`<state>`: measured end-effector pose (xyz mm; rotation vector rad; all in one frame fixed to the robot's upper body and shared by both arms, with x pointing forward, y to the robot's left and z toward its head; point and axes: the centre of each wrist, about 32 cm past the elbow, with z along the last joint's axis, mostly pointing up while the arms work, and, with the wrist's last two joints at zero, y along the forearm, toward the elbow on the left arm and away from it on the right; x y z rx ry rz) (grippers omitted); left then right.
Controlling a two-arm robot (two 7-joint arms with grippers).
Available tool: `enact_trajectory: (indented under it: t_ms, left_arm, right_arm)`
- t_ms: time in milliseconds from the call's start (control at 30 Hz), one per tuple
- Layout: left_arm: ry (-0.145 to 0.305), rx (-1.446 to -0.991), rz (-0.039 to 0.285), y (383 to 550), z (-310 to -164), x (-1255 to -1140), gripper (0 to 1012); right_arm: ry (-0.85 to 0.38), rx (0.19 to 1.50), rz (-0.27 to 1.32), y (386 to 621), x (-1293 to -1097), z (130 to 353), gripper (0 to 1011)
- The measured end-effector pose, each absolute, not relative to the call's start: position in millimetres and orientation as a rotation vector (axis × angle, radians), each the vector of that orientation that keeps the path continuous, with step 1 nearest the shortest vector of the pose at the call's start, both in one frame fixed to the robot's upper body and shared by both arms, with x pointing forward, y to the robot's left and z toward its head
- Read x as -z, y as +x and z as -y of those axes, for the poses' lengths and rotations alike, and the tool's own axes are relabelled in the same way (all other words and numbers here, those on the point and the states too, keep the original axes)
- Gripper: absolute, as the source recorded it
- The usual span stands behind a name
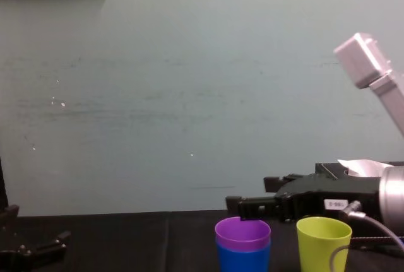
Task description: Stack the three plastic cups sequentially using one hand.
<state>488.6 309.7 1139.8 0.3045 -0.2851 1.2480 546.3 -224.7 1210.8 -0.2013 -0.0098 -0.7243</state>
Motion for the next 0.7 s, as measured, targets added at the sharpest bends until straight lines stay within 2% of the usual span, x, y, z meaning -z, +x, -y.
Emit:
enact_trajectory:
  t_ms: [167, 433, 533, 700]
  left_arm:
    - [0.304, -1.248, 0.285, 488.6, -309.7, -1139.8, 1011]
    - [0.304, -1.248, 0.285, 488.6, -309.6, -1139.8, 1011]
    - [0.304, -1.248, 0.285, 488.6, -309.7, -1139.8, 1011]
    - [0.304, -1.248, 0.285, 488.6, -309.7, -1139.8, 1011]
  right_arm:
    - [-0.18, 0.765, -0.004, 534, -1211.8, 232, 1003]
    - [-0.18, 0.837, -0.016, 498, -1199.5, 246, 1003]
    - [-0.19, 0.896, -0.021, 480, -1188.0, 256, 1003]
    - [-0.202, 0.987, -0.036, 463, -1171.5, 270, 1003]
